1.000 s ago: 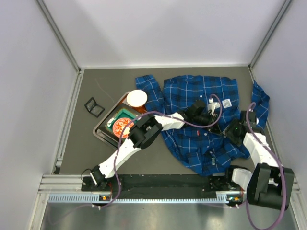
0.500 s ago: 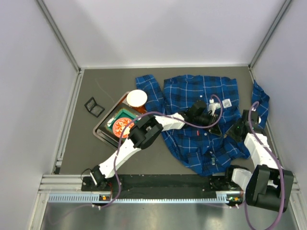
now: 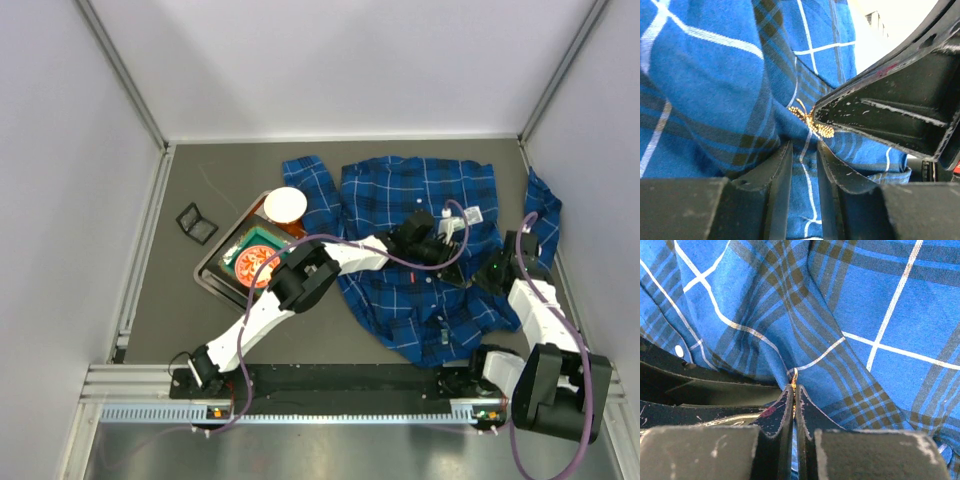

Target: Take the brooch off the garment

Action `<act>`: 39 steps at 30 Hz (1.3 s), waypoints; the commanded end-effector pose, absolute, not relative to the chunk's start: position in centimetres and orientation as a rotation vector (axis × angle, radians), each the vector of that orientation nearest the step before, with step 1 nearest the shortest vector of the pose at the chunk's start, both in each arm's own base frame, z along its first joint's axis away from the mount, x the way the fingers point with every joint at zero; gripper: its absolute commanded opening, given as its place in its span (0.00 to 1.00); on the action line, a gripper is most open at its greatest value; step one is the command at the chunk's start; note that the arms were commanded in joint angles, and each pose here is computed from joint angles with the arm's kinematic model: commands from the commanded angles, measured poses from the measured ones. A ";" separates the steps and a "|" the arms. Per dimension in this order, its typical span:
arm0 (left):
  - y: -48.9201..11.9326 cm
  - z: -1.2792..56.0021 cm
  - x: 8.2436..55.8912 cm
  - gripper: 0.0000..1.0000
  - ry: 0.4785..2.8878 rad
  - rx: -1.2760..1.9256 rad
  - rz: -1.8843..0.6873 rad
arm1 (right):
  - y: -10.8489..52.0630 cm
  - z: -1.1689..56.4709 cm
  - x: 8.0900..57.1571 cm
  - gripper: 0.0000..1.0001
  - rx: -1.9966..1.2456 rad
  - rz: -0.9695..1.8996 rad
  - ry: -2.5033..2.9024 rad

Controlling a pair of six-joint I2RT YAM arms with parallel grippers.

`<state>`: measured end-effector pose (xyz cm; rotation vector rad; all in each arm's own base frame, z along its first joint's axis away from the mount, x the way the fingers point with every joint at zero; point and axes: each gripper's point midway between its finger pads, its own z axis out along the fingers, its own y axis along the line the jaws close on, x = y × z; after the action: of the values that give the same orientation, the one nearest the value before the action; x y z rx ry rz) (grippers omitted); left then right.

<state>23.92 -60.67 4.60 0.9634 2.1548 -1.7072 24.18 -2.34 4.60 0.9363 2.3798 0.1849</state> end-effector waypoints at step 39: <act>-62.7 6.9 24.9 0.06 2.325 0.736 -1.660 | -2.5 6.7 25.9 0.00 0.744 0.211 2.286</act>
<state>24.76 -62.00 5.91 0.7065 2.3975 -1.5940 24.60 -2.40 5.34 0.7917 2.3516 0.1840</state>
